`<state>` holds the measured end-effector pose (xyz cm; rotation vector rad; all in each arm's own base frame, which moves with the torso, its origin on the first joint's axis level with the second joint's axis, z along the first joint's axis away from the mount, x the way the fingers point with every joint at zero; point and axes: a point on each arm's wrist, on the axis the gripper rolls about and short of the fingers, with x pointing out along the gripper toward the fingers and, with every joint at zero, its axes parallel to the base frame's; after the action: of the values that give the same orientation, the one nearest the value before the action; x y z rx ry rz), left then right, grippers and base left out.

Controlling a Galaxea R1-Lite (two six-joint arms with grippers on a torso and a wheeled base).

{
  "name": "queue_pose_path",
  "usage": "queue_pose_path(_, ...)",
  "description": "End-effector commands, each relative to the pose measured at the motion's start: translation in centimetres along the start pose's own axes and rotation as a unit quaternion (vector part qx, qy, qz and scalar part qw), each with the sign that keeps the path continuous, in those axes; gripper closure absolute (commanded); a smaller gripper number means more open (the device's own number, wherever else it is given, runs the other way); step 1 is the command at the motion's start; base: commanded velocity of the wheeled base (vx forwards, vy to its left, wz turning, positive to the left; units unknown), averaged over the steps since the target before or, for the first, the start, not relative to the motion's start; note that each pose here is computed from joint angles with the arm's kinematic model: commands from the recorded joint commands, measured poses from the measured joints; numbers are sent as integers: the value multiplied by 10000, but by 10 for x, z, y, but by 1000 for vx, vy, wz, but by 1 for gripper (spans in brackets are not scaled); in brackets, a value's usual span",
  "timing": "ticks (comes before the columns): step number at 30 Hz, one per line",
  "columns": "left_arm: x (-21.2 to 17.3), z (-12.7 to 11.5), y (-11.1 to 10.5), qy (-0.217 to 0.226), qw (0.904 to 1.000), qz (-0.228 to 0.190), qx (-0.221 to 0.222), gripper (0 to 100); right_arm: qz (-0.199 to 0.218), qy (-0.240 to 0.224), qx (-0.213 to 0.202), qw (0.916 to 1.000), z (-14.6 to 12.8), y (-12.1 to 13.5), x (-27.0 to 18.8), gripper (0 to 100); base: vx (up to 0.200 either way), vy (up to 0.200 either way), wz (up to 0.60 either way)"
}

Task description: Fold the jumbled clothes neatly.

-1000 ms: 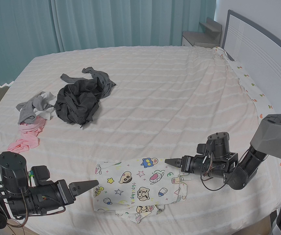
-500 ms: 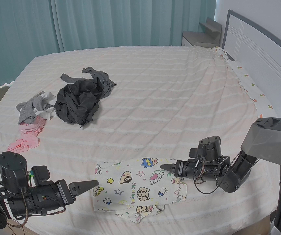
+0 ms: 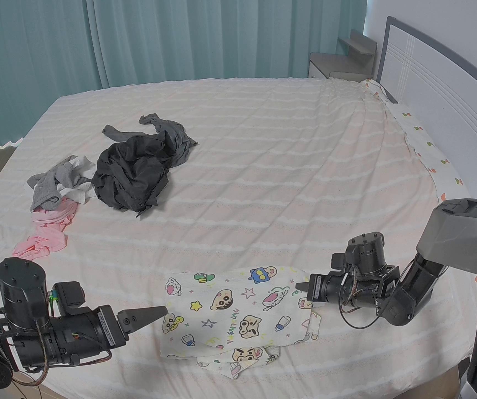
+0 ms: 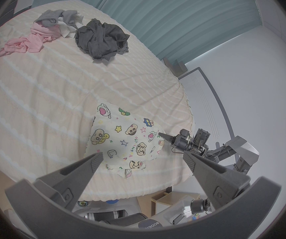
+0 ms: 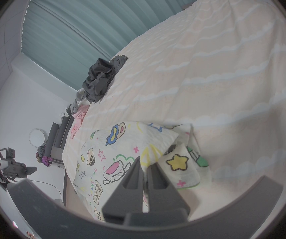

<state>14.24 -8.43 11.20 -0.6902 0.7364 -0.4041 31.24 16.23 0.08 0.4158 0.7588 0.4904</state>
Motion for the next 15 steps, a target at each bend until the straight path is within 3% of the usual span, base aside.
queue_pose_path(1,2,0,1,39,10000,40,-11,0,-22,-132,23,9999,8,-2,-7,100,0,0,0)
queue_pose_path(8,3,-1,1,49,10000,51,-13,0,-20,-73,-49,10000,5,-1,-6,100,0,0,0)
queue_pose_path(9,3,-1,1,49,10000,51,-13,0,-23,-66,-47,10000,4,-1,-6,0,0,0,0)
queue_pose_path(15,3,-1,1,55,10000,56,-14,0,-31,-53,-44,10000,2,-2,-9,0,0,0,0)
